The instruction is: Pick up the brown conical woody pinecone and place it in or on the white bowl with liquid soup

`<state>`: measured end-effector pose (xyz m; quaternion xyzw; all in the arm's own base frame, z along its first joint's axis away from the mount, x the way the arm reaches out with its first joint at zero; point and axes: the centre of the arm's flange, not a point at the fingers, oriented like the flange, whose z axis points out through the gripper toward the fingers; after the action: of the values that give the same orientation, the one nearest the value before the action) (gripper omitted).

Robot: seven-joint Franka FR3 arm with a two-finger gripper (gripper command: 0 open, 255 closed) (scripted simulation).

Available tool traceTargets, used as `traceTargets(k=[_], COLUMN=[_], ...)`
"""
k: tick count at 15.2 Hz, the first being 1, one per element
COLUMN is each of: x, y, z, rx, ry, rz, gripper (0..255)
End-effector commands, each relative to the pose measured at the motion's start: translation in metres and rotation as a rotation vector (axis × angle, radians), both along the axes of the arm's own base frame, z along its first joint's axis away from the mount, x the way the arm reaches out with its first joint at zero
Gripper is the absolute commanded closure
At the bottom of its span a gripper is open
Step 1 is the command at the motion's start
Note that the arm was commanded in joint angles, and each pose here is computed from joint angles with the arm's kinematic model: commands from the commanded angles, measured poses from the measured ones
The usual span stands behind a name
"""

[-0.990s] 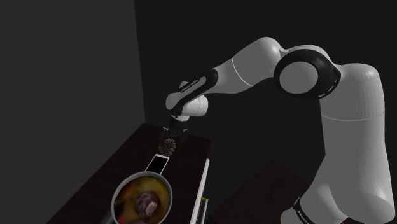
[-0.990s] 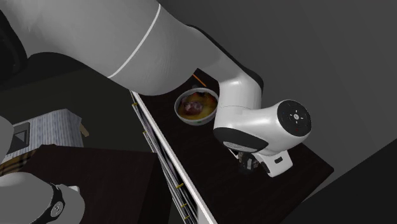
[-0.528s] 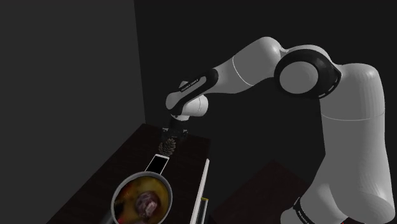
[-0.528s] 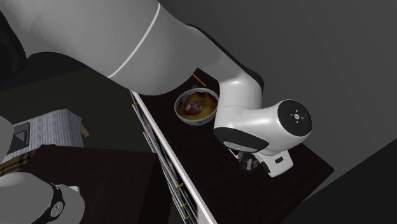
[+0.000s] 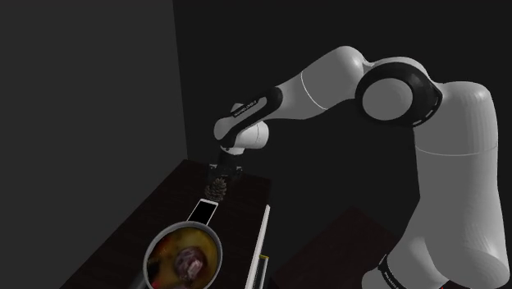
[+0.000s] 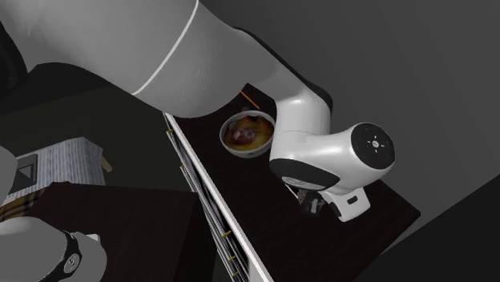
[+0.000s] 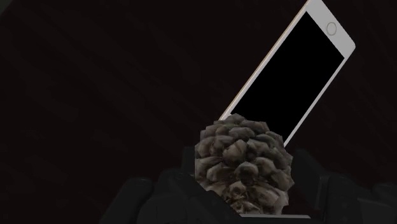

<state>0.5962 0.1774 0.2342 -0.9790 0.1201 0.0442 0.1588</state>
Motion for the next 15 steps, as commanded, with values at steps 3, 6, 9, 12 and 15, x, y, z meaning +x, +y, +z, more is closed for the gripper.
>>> traceTargets(k=[3,6,9,12,15], x=[-0.001,-0.001,-0.001,-0.001,-0.024], y=[0.0,0.0,0.0,0.0,0.064], z=[0.02,0.036,0.052,0.057,0.063], rx=[0.0,0.0,0.0,0.0,-0.264], ry=[0.0,0.0,0.0,0.0,-0.06], rz=[0.0,0.0,0.0,0.0,-0.113], gripper=[255,255,255,255,0])
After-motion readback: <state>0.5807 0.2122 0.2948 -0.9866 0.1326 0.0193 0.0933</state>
